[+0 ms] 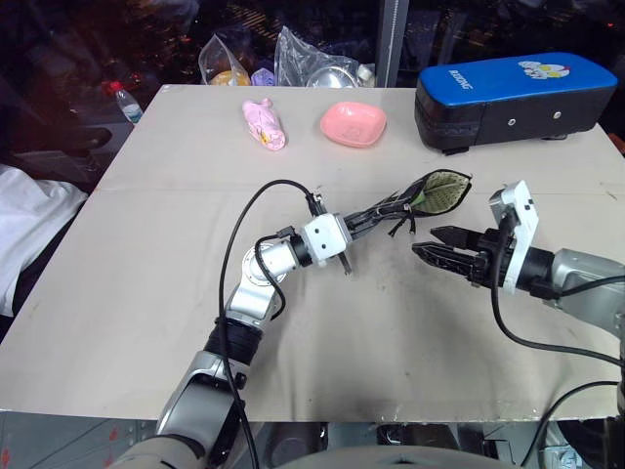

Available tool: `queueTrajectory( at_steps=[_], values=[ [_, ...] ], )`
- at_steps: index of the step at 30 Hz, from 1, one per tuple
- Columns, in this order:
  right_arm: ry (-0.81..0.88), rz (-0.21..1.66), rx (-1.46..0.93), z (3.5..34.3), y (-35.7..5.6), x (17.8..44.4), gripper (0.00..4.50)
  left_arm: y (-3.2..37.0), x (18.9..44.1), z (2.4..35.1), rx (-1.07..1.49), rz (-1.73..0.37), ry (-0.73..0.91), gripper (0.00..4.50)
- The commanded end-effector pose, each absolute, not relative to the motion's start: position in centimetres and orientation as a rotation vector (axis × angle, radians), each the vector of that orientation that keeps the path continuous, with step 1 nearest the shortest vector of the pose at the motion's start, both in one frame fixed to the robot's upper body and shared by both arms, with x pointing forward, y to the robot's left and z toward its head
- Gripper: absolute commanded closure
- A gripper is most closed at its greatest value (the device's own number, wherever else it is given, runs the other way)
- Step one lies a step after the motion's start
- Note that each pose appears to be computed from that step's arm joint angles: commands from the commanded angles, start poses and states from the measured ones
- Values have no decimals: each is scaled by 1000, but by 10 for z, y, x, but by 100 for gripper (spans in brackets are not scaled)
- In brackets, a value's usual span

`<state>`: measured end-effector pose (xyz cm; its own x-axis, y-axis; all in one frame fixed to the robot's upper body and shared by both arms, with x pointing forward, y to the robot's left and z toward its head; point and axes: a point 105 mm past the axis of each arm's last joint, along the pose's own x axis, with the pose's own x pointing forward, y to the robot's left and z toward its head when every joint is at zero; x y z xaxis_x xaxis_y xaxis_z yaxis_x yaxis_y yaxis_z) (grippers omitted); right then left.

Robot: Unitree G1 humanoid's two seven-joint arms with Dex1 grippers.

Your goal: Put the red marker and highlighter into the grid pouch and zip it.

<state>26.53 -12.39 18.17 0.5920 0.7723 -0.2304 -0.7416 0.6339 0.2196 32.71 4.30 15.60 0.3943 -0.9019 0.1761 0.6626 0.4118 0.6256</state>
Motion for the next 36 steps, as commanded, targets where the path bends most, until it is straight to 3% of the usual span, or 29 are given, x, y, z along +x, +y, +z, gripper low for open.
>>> queueTrajectory(
  at_steps=[1,9,27,29,32,33,36],
  values=[
    [321,879,119,181,-117,269,178,40,323,164,528,-1064,-595,450],
    [353,893,205,179,-111,284,178,42,321,159,568,-1079,-593,450],
    [411,963,323,183,-95,287,178,42,315,147,633,-1106,-594,450],
    [420,949,328,182,-95,289,253,42,315,147,634,-1105,-595,450],
    [426,931,338,180,-96,291,412,42,315,147,636,-1104,-595,450],
    [427,926,346,180,-97,291,446,42,315,147,636,-1104,-594,450],
    [430,917,355,179,-97,292,446,43,315,146,638,-1105,-593,450]
  ],
)
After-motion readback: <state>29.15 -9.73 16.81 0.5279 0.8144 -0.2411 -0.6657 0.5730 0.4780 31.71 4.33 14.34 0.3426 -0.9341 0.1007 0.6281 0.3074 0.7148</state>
